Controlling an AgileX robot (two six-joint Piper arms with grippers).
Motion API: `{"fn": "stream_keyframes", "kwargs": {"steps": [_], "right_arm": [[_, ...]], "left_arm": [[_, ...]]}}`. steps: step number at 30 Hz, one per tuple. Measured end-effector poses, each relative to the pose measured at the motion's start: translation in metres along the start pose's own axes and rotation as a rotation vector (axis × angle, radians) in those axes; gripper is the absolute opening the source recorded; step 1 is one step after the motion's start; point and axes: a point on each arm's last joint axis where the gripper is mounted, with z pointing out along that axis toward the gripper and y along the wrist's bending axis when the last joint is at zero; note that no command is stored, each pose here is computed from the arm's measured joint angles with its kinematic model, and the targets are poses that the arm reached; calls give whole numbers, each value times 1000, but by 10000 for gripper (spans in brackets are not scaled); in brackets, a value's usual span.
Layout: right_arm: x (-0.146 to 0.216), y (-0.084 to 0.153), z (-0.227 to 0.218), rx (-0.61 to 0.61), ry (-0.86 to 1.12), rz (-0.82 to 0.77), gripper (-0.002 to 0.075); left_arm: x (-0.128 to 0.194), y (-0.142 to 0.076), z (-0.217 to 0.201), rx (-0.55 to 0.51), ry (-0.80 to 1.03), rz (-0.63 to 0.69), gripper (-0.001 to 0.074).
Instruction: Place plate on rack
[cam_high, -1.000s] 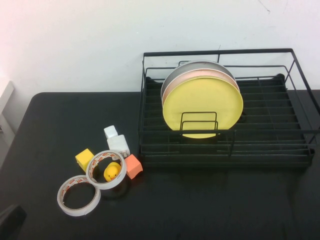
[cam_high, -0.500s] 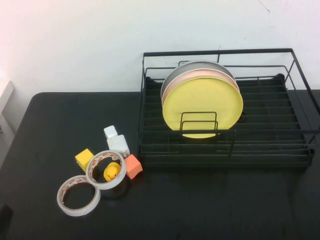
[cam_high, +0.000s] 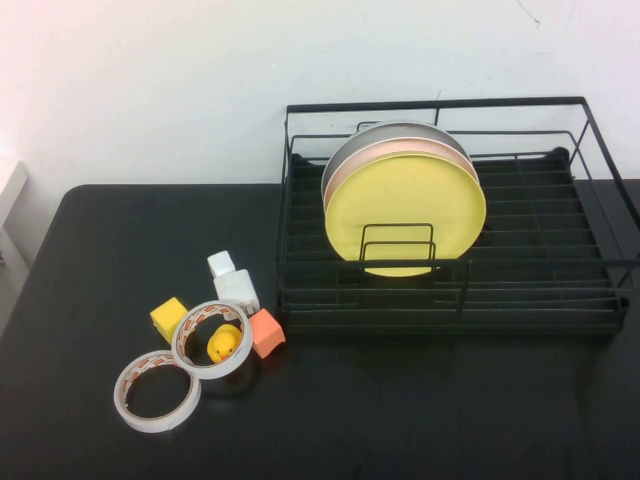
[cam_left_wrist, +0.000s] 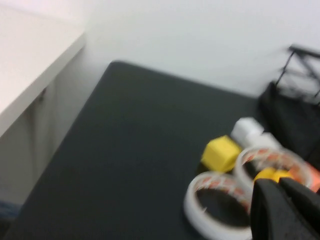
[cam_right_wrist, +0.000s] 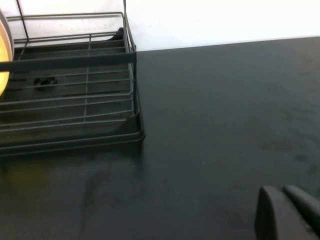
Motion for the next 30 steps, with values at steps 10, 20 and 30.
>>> {"fn": "stream_keyframes", "kwargs": {"steps": [10, 20, 30], "right_arm": [[0, 0, 0, 0, 0, 0, -2], [0, 0, 0, 0, 0, 0, -2], [0, 0, 0, 0, 0, 0, -2]], "left_arm": [[8, 4, -1, -54, 88, 32, -3], [8, 4, -1, -54, 91, 34, -3], [8, 4, -1, -54, 91, 32, -3]]}}
